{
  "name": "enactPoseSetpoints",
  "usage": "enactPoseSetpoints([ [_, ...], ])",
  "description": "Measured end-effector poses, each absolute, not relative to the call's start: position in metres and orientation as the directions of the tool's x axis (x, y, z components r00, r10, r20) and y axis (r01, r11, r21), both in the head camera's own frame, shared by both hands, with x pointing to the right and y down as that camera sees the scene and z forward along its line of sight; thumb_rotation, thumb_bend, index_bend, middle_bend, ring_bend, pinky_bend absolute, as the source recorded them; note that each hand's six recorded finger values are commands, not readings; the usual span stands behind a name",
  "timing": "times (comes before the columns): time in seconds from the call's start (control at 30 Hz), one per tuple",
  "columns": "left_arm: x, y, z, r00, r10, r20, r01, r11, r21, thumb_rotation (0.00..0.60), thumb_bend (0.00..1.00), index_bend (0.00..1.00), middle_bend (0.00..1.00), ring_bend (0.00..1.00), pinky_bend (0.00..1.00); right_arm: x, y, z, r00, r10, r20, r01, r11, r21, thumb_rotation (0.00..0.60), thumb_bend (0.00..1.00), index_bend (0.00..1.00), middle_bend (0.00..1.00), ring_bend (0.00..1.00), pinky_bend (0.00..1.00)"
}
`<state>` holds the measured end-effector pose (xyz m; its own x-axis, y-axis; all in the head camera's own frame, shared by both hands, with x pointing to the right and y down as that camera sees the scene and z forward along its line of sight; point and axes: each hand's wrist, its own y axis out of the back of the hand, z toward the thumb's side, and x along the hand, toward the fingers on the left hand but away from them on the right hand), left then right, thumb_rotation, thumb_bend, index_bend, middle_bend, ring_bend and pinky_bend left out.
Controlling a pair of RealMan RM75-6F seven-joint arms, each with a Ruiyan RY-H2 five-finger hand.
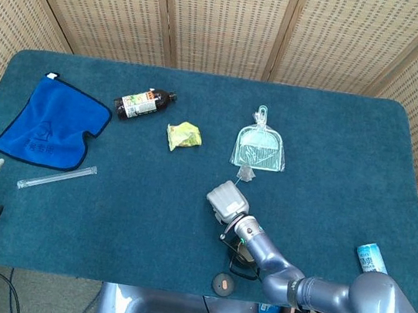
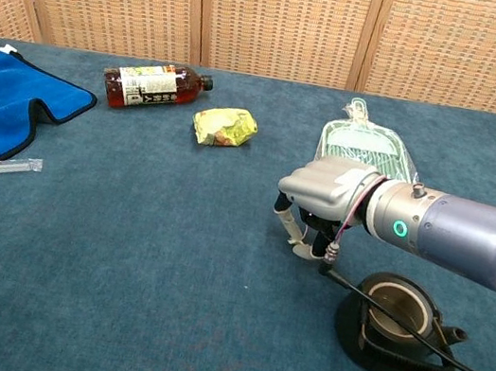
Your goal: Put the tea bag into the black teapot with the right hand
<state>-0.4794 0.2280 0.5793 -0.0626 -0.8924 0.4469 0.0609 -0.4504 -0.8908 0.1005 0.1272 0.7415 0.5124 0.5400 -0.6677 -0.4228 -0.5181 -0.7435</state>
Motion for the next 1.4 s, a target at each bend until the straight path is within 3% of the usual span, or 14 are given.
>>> enactPoseSetpoints([
  [0.9,-0.481,0.229,0.580,-0.066,-0.893,0.445,0.055,-0.449,-0.892,0.600,0.35,0.00,0.00,0.00,0.00,0.100,0.128,0.740,0.517,0.543,-0.662,-0.411,-0.521,-0.748,0.512,0.61,0.63,0.95,0.96,0.97],
  [1.4,-0.482,0.230,0.581,-0.067,-0.889,0.452,0.055,-0.456,-0.888,0.600,0.35,0.00,0.00,0.00,0.00,0.108,0.107,0.692,0.552,0.598,-0.581,-0.290,-0.516,-0.806,0.513,0.61,0.63,0.95,0.96,0.97],
])
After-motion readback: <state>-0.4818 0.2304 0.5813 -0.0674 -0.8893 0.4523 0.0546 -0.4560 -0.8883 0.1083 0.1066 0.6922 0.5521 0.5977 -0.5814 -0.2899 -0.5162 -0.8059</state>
